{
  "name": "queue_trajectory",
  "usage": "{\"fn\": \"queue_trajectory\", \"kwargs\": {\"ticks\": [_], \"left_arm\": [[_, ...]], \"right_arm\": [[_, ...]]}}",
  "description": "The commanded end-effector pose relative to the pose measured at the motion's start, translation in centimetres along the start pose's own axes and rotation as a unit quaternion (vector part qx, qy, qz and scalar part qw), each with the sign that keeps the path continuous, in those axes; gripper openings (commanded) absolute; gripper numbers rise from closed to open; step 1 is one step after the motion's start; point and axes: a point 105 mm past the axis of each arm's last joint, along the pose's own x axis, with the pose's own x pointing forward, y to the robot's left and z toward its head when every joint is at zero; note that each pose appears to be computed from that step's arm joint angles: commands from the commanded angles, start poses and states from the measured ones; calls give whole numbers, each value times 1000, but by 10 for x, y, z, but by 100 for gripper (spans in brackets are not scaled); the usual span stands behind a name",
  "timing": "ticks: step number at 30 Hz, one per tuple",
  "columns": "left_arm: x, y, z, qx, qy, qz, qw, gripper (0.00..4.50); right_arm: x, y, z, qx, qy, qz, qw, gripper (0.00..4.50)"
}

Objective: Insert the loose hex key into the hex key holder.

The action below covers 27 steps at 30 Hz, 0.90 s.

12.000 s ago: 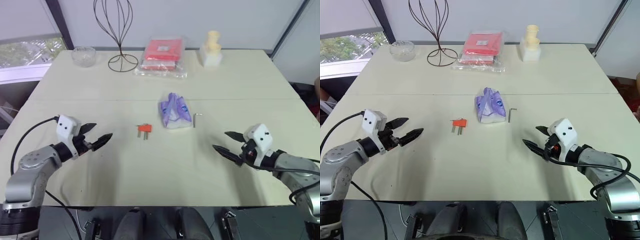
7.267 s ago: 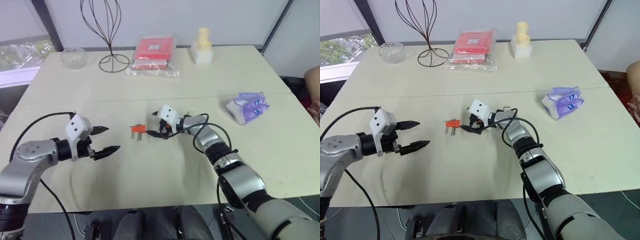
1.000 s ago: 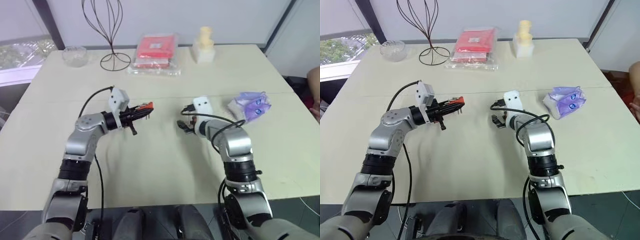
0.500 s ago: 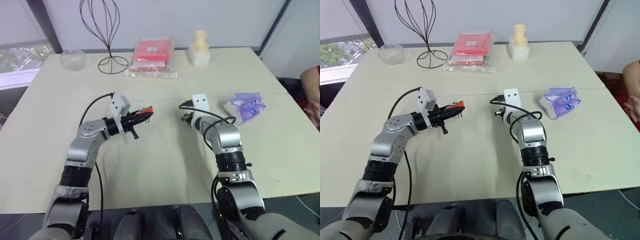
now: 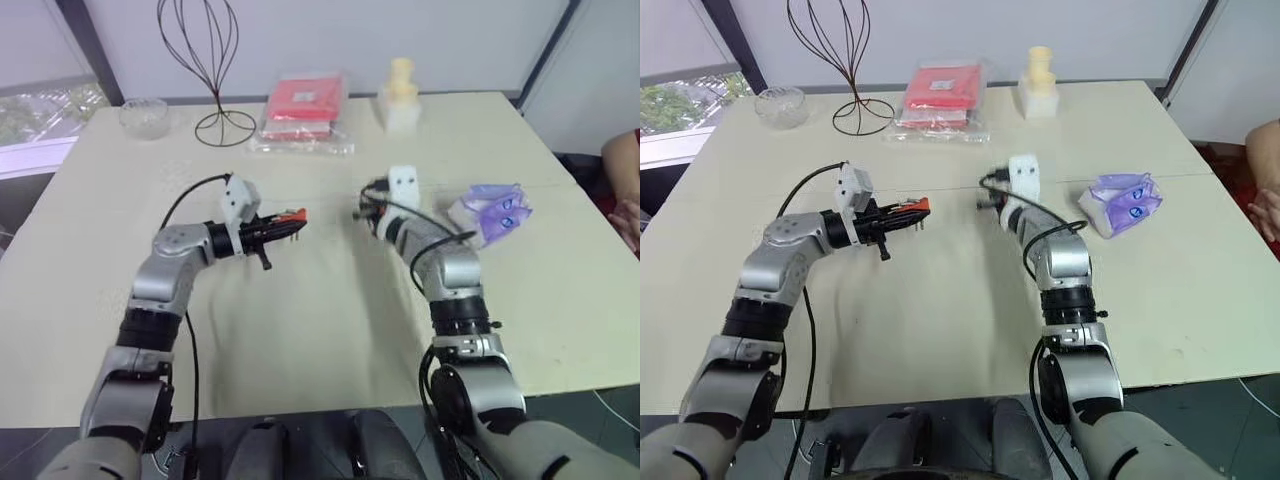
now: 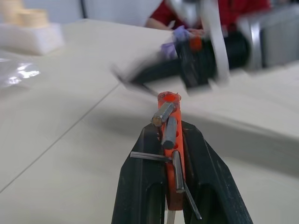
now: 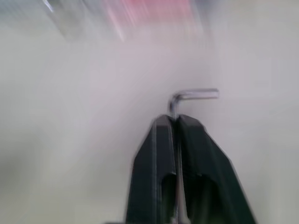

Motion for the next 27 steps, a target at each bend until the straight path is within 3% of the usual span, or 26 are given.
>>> {"fn": "queue_trajectory", "kwargs": {"ticks": [1, 4, 9, 27], "left_arm": [[3, 0, 25, 0, -20, -46, 999, 0], [11, 3, 49, 7, -40, -74, 996, 0], [21, 7, 81, 12, -74, -101, 992, 0], [26, 11, 105, 14, -111, -106, 988, 0]], "right_arm": [[-9, 38, 57, 47, -117, 115, 985, 2], [-17, 64, 75, 82, -149, 184, 968, 2], [-24, 89, 81, 101, -156, 237, 954, 2], [-24, 90, 74, 101, -157, 231, 955, 2]]}}
